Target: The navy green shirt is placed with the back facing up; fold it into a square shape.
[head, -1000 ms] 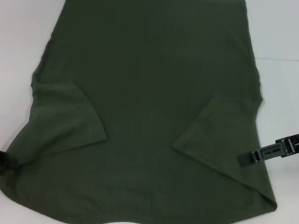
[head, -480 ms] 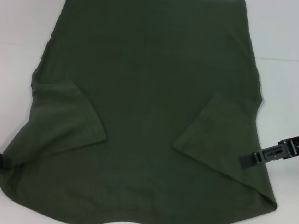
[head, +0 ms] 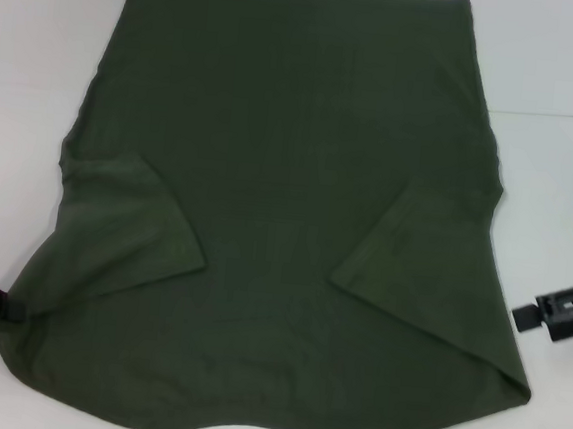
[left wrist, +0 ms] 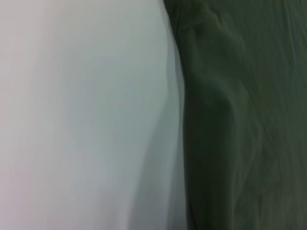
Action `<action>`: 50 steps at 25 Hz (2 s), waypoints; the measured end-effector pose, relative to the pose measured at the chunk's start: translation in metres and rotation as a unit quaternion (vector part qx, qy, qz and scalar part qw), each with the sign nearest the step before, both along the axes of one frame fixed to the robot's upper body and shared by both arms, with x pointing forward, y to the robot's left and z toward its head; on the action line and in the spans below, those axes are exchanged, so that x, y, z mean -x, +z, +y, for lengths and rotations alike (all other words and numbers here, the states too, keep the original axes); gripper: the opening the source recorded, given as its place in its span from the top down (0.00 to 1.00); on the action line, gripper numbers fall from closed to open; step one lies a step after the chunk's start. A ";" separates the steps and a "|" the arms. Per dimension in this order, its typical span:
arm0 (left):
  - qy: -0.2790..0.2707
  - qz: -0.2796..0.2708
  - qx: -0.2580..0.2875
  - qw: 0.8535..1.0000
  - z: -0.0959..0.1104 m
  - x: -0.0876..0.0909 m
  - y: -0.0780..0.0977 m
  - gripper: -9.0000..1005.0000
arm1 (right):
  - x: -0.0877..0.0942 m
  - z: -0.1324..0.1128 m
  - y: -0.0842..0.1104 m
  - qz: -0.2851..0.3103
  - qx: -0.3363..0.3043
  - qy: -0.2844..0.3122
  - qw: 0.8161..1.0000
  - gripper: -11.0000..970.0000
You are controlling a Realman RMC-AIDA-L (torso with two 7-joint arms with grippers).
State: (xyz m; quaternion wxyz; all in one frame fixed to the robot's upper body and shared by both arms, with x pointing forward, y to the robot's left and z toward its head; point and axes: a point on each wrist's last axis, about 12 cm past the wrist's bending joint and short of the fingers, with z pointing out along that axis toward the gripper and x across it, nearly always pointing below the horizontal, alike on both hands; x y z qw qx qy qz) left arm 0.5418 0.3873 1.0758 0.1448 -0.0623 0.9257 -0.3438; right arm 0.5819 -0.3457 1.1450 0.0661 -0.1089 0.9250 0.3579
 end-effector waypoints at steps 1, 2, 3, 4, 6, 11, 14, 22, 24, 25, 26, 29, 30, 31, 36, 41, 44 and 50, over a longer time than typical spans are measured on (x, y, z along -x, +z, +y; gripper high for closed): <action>0.000 0.000 0.000 1.000 0.000 0.000 0.000 0.99 | 0.002 -0.002 -0.001 0.006 0.001 -0.002 1.000 0.04; 0.000 0.000 0.000 1.000 0.000 0.000 0.000 0.99 | 0.004 -0.003 -0.003 0.012 0.001 -0.004 1.000 0.04; 0.000 0.000 0.000 1.000 0.000 0.000 0.000 0.99 | 0.006 -0.004 -0.005 0.017 0.001 -0.006 1.000 0.04; 0.000 0.000 0.000 1.000 0.001 0.000 0.000 0.99 | 0.007 -0.004 -0.007 0.022 0.001 -0.006 1.000 0.04; 0.001 -0.001 -0.001 1.000 0.001 0.000 0.001 0.99 | 0.010 -0.005 -0.012 0.031 0.005 -0.010 0.999 0.04; 0.000 -0.001 0.001 1.000 0.000 -0.001 0.000 0.99 | 0.013 -0.005 -0.024 0.042 0.018 -0.016 0.999 0.04; -0.001 -0.002 0.001 1.000 -0.001 -0.001 0.001 0.99 | 0.015 -0.005 -0.029 0.044 0.022 -0.020 0.999 0.04; -0.005 -0.004 0.002 1.000 -0.004 -0.004 0.002 0.99 | 0.021 -0.005 -0.037 0.046 0.022 -0.020 0.998 0.04; -0.005 -0.004 0.002 1.000 -0.004 -0.004 0.002 0.99 | 0.022 -0.005 -0.039 0.045 0.023 -0.021 0.998 0.04; -0.005 -0.004 0.002 1.000 -0.004 -0.004 0.002 0.99 | 0.023 -0.004 -0.040 0.045 0.024 -0.021 0.998 0.04; -0.005 -0.004 0.001 1.000 -0.004 -0.004 0.002 0.99 | 0.023 -0.004 -0.042 0.045 0.024 -0.021 0.998 0.04; -0.005 -0.004 0.001 1.000 -0.004 -0.004 0.002 0.99 | 0.024 -0.003 -0.044 0.043 0.024 -0.022 0.999 0.04; -0.005 -0.004 0.002 1.000 -0.004 -0.004 0.002 0.99 | 0.023 -0.002 -0.045 0.043 0.024 -0.023 0.999 0.04; -0.005 -0.004 0.002 1.000 -0.004 -0.004 0.002 0.99 | 0.023 -0.001 -0.046 0.041 0.024 -0.024 0.999 0.04; -0.005 -0.004 0.001 1.000 -0.004 -0.004 0.002 0.99 | 0.023 0.001 -0.048 0.038 0.025 -0.026 0.999 0.04; -0.005 -0.005 0.002 1.000 -0.004 -0.004 0.002 0.99 | 0.022 0.004 -0.050 0.036 0.025 -0.026 0.999 0.04; -0.005 -0.006 0.002 1.000 -0.004 -0.004 0.002 0.99 | 0.021 0.006 -0.051 0.035 0.027 -0.025 0.999 0.04; -0.004 -0.007 0.003 1.000 -0.003 -0.003 0.002 0.99 | 0.020 0.008 -0.053 0.031 0.030 -0.026 0.999 0.04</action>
